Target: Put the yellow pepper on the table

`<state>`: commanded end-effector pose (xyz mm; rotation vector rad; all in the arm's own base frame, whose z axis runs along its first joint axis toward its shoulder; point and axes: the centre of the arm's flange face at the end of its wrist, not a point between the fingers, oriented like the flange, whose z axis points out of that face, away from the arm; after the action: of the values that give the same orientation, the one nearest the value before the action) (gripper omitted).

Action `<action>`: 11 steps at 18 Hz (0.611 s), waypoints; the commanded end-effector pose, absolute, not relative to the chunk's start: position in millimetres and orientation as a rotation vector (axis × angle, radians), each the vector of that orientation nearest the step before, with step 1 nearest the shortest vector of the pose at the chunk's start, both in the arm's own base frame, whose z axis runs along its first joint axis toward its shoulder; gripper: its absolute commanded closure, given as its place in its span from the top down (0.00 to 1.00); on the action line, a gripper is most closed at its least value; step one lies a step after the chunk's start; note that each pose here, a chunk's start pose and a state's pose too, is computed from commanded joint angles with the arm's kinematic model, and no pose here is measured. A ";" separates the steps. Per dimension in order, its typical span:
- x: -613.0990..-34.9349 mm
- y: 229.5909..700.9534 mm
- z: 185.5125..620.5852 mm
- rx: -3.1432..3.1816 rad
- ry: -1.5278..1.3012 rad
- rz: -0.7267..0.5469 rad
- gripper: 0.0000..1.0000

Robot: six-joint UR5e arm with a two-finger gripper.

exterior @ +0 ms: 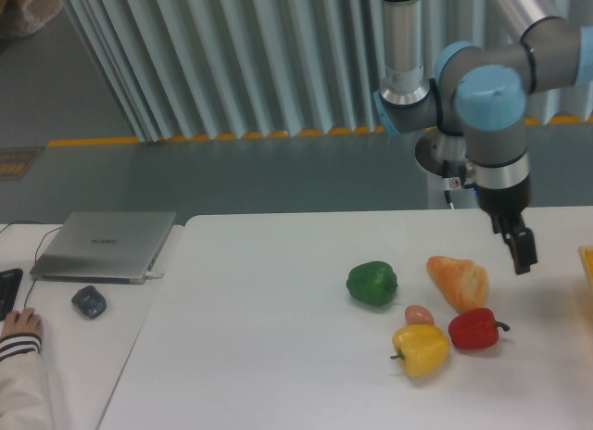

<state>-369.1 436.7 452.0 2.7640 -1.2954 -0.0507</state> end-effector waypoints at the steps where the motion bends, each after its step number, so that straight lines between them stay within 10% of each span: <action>1: -374.6 427.0 455.9 2.761 -1.300 -0.043 1.00; 11: -428.1 336.4 460.8 2.748 -1.322 0.034 1.00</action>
<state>-428.1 336.4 460.8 2.7481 -1.3221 0.0345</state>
